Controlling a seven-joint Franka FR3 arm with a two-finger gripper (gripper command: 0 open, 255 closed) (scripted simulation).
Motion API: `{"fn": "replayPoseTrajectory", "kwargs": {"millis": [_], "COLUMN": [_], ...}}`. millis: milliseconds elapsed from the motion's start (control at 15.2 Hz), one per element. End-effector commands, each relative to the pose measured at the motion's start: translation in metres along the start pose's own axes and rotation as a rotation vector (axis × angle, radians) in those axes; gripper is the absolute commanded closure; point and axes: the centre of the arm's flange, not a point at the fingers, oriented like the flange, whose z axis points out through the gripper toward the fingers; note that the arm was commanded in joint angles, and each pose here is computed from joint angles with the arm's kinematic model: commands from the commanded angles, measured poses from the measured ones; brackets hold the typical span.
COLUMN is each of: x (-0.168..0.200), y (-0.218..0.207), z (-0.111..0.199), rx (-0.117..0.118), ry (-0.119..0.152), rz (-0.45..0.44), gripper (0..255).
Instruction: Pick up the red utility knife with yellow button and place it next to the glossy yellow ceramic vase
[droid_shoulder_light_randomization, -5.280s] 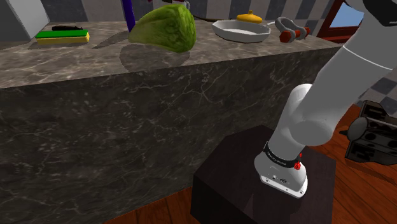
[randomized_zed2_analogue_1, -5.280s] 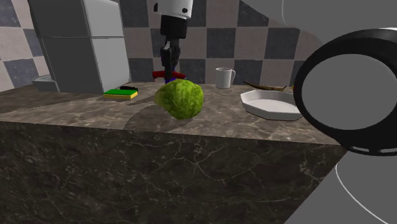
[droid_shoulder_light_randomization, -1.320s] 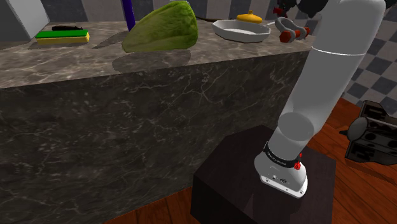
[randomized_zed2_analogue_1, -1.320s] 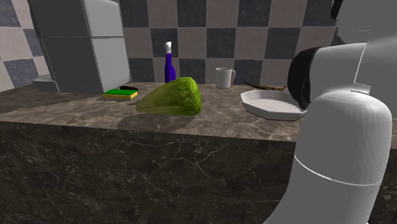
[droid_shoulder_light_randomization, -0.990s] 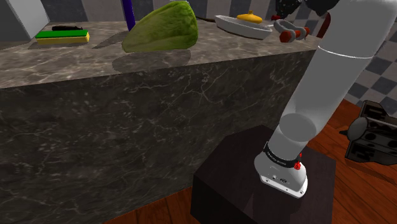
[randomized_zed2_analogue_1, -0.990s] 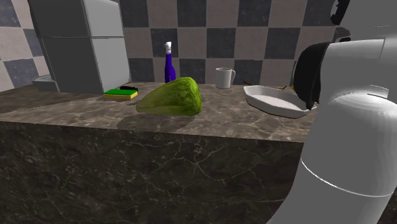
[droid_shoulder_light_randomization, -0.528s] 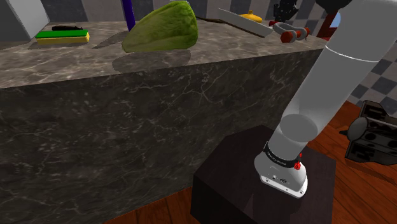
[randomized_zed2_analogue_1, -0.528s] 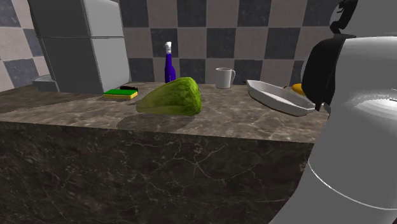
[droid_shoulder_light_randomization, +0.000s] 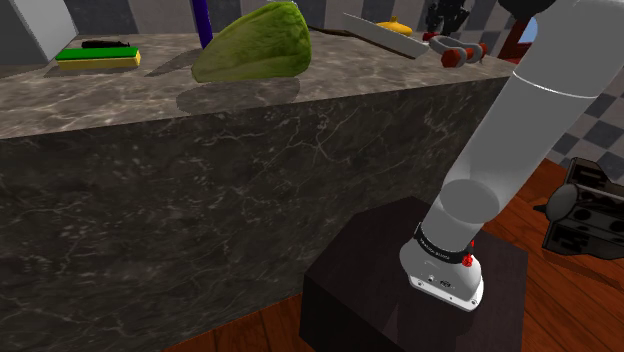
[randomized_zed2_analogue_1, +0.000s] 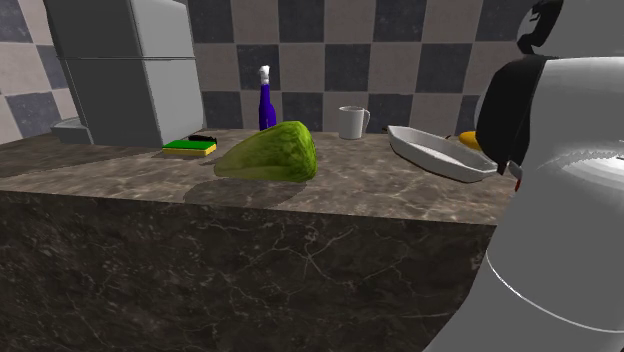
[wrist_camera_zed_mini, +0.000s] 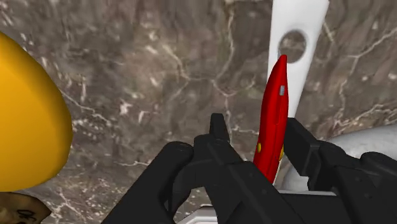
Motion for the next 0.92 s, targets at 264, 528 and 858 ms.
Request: {"fn": "replayPoseTrajectory", "kwargs": {"millis": [264,528,858], "x": [-0.003,-0.003,-0.003], "y": [-0.001,0.001,0.001], "z": [0.014,-0.036,-0.036], "rx": [0.055,0.055,0.055], "ry": [0.004,0.004,0.004], "rz": [0.010,0.010,0.010], "gripper": [0,0,0]}}
